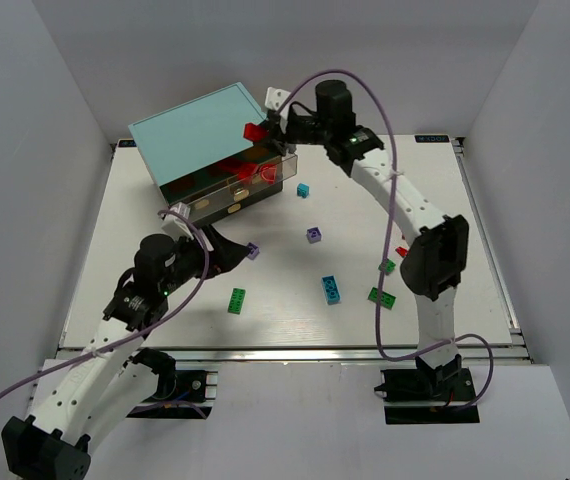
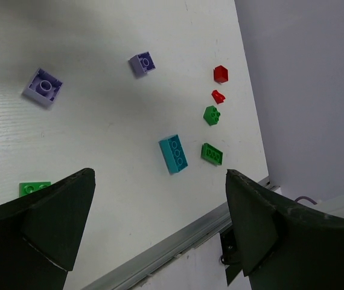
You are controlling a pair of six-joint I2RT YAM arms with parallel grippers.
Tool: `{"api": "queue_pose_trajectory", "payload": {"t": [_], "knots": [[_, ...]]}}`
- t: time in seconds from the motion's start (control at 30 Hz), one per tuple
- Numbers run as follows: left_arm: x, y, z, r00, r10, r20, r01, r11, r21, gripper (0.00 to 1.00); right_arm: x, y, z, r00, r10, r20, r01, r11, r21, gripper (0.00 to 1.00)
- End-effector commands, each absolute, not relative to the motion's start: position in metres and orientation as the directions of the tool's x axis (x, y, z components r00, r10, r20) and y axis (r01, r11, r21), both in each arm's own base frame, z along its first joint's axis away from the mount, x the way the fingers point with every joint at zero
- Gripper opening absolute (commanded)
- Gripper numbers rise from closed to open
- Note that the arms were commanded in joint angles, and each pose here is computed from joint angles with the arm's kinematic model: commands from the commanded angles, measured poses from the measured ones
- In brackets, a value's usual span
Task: Sort the legos into containers by color
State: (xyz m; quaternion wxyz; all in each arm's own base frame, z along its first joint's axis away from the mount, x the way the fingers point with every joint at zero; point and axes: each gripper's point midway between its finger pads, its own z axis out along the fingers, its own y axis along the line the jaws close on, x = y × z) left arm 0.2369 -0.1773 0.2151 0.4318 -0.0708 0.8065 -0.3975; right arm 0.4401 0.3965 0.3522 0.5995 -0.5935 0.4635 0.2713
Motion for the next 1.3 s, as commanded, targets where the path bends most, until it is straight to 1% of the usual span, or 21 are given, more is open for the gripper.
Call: {"api": "queue_pose_trajectory", "payload": {"t": [0.0, 0.1, 0.33, 0.4, 0.53, 0.6, 0.67, 0.7, 0.77, 0.8, 0.87, 0.9, 0.93, 0.97, 1.0, 1.03, 1.07, 1.1, 1.17, 1.2, 1.27], "knots": [[0.233, -0.174, 0.215, -0.610, -0.483, -0.628, 0.212, 0.664, -0.717, 0.98, 0.455, 0.412, 0.367, 0.445, -0.202, -0.873, -0.852, 0.206, -0.482, 0.23], [0.231, -0.174, 0.215, -0.611, -0.482, -0.628, 0.211, 0.666, -0.716, 0.98, 0.457, 0.415, 0.348, 0.424, -0.230, -0.876, -0.861, 0.198, -0.469, 0.31], [0.236, -0.179, 0.217, -0.616, -0.476, -0.628, 0.227, 0.656, -0.719, 0.98, 0.454, 0.411, 0.326, 0.386, -0.276, -0.880, -0.878, 0.184, -0.442, 0.65], [0.238, -0.180, 0.215, -0.621, -0.470, -0.627, 0.226, 0.659, -0.718, 0.98, 0.453, 0.408, 0.334, 0.381, -0.266, -0.886, -0.877, 0.199, -0.437, 0.69], [0.242, -0.185, 0.219, -0.624, -0.466, -0.627, 0.240, 0.649, -0.721, 0.98, 0.452, 0.403, 0.357, 0.380, -0.237, -0.894, -0.871, 0.236, -0.432, 0.70], [0.243, -0.187, 0.222, -0.623, -0.465, -0.629, 0.251, 0.643, -0.724, 0.96, 0.450, 0.396, 0.374, 0.371, -0.223, -0.901, -0.863, 0.274, -0.423, 0.68], [0.245, -0.189, 0.227, -0.619, -0.467, -0.632, 0.265, 0.633, -0.728, 0.94, 0.453, 0.376, 0.397, 0.315, -0.197, -0.928, -0.848, 0.381, -0.369, 0.62], [0.246, -0.190, 0.230, -0.617, -0.467, -0.633, 0.271, 0.629, -0.728, 0.92, 0.455, 0.364, 0.405, 0.288, -0.185, -0.939, -0.836, 0.430, -0.341, 0.54], [0.247, -0.192, 0.229, -0.622, -0.466, -0.629, 0.274, 0.623, -0.733, 0.89, 0.462, 0.326, 0.410, 0.196, -0.175, -0.965, -0.794, 0.549, -0.261, 0.43], [0.246, -0.194, 0.229, -0.626, -0.463, -0.627, 0.282, 0.615, -0.736, 0.86, 0.463, 0.314, 0.408, 0.152, -0.168, -0.974, -0.779, 0.587, -0.223, 0.27], [0.249, -0.199, 0.227, -0.633, -0.462, -0.621, 0.290, 0.603, -0.743, 0.81, 0.462, 0.271, 0.381, 0.005, -0.171, -0.985, -0.739, 0.663, -0.118, 0.14], [0.250, -0.202, 0.230, -0.633, -0.457, -0.624, 0.309, 0.590, -0.746, 0.75, 0.460, 0.257, 0.370, -0.047, -0.171, -0.984, -0.725, 0.684, -0.084, 0.06], [0.251, -0.205, 0.230, -0.640, -0.450, -0.622, 0.318, 0.582, -0.748, 0.71, 0.455, 0.246, 0.356, -0.097, -0.179, -0.979, -0.716, 0.696, -0.057, 0.05], [0.254, -0.212, 0.223, -0.664, -0.431, -0.611, 0.313, 0.582, -0.751, 0.68, 0.454, 0.213, 0.345, -0.163, -0.186, -0.969, -0.672, 0.740, -0.029, 0.04], [0.256, -0.216, 0.224, -0.673, -0.421, -0.609, 0.328, 0.568, -0.755, 0.64, 0.449, 0.198, 0.313, -0.254, -0.200, -0.946, -0.648, 0.762, 0.013, 0.04], [0.260, -0.220, 0.229, -0.672, -0.412, -0.616, 0.344, 0.562, -0.752, 0.57, 0.449, 0.176, 0.296, -0.317, -0.194, -0.928, -0.609, 0.792, 0.043, 0.06], [0.263, -0.228, 0.218, -0.702, -0.385, -0.599, 0.333, 0.566, -0.754, 0.54, 0.441, 0.152, 0.278, -0.400, -0.189, -0.897, -0.572, 0.816, 0.082, 0.10], [0.266, -0.236, 0.222, -0.701, -0.372, -0.609, 0.358, 0.555, -0.751, 0.51, 0.435, 0.140, 0.256, -0.462, -0.190, -0.866, -0.546, 0.830, 0.110, 0.22], [0.277, -0.249, 0.221, -0.715, -0.330, -0.616, 0.379, 0.557, -0.739, 0.48, 0.426, 0.113, 0.236, -0.537, -0.167, -0.827, -0.501, 0.852, 0.153, 0.36], [0.278, -0.257, 0.221, -0.722, -0.307, -0.620, 0.394, 0.553, -0.734, 0.47, 0.421, 0.087, 0.222, -0.592, -0.145, -0.792, -0.448, 0.877, 0.175, 0.51], [0.288, -0.271, 0.233, -0.708, -0.274, -0.651, 0.444, 0.545, -0.711, 0.47, 0.411, 0.078, 0.204, -0.645, -0.137, -0.752, -0.426, 0.881, 0.205, 0.62]]}}
